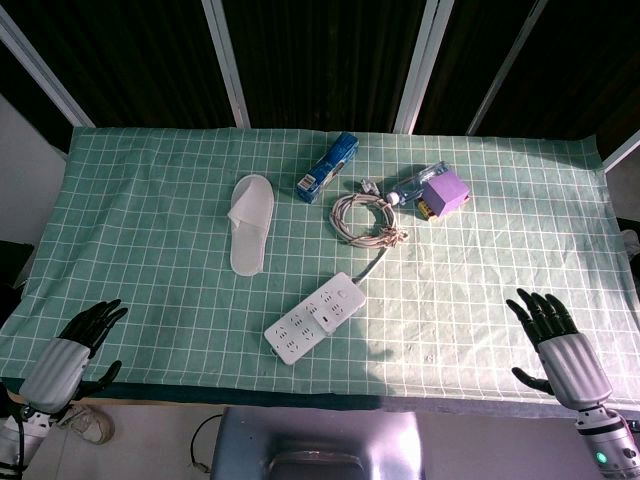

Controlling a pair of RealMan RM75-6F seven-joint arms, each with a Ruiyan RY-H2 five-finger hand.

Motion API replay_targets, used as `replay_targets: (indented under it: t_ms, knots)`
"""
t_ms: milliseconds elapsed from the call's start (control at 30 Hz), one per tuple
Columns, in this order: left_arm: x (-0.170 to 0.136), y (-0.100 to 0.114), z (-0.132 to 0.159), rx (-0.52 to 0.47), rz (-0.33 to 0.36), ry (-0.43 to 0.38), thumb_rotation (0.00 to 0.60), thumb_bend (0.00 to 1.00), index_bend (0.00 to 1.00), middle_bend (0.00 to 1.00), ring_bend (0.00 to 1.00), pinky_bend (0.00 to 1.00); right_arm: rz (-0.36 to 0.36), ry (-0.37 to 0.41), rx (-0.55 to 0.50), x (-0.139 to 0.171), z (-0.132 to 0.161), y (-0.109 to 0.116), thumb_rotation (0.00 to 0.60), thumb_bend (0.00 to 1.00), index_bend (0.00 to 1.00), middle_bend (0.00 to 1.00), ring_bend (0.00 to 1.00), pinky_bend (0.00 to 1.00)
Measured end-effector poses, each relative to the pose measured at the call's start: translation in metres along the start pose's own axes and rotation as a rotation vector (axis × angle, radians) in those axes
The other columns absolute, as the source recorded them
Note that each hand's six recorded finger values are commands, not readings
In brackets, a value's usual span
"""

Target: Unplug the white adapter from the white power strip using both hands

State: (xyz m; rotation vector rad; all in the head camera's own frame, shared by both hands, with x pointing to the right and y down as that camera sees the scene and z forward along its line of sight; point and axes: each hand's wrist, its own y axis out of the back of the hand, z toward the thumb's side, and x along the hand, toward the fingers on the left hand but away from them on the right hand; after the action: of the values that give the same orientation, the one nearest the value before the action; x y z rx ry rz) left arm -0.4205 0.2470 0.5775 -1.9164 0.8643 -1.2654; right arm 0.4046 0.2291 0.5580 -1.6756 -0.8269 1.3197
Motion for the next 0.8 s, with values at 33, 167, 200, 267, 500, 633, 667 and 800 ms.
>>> replay_targets:
  t_ms: [33, 167, 200, 267, 500, 633, 667, 800]
  knots:
    - [0.0, -0.001, 0.002, -0.003, 0.0, -0.008, 0.6, 0.41, 0.0, 0.01, 0.0, 0.12, 0.001, 0.001, -0.001, 0.0, 0.0, 0.0, 0.6, 0.1, 0.0, 0.0, 0.0, 0.0]
    - [0.002, -0.009, 0.015, -0.041, -0.009, -0.075, 0.6, 0.45, 0.0, 0.0, 0.0, 0.11, 0.007, 0.023, -0.008, 0.0, 0.006, -0.003, 0.6, 0.1, 0.0, 0.0, 0.0, 0.0]
    - [0.002, -0.012, 0.02, -0.049, -0.012, -0.097, 0.6, 0.46, 0.0, 0.0, 0.0, 0.1, 0.007, 0.034, -0.011, -0.001, 0.008, -0.003, 0.6, 0.1, 0.0, 0.0, 0.0, 0.0]
    - [0.002, -0.02, 0.031, -0.065, -0.016, -0.157, 0.6, 0.48, 0.0, 0.0, 0.0, 0.1, 0.008, 0.069, -0.016, -0.002, 0.016, -0.006, 0.6, 0.1, 0.0, 0.0, 0.0, 0.0]
    - [0.025, -0.057, 0.076, -0.091, -0.047, -0.333, 0.6, 0.63, 0.0, 0.01, 0.0, 0.09, 0.054, 0.224, 0.008, -0.012, 0.054, -0.033, 0.6, 0.1, 0.0, 0.0, 0.0, 0.0]
    - [0.045, -0.073, 0.093, -0.052, -0.086, -0.366, 0.6, 0.67, 0.0, 0.01, 0.0, 0.09, 0.103, 0.297, 0.048, -0.026, 0.079, -0.05, 0.6, 0.1, 0.0, 0.0, 0.0, 0.0]
    - [0.052, -0.079, 0.099, -0.042, -0.1, -0.373, 0.6, 0.68, 0.0, 0.01, 0.0, 0.09, 0.113, 0.314, 0.053, -0.03, 0.085, -0.054, 0.6, 0.1, 0.0, 0.0, 0.0, 0.0]
    - [0.075, -0.095, 0.118, -0.003, -0.121, -0.386, 0.6, 0.71, 0.0, 0.01, 0.0, 0.08, 0.15, 0.377, 0.057, -0.049, 0.114, -0.068, 0.6, 0.1, 0.0, 0.0, 0.0, 0.0]
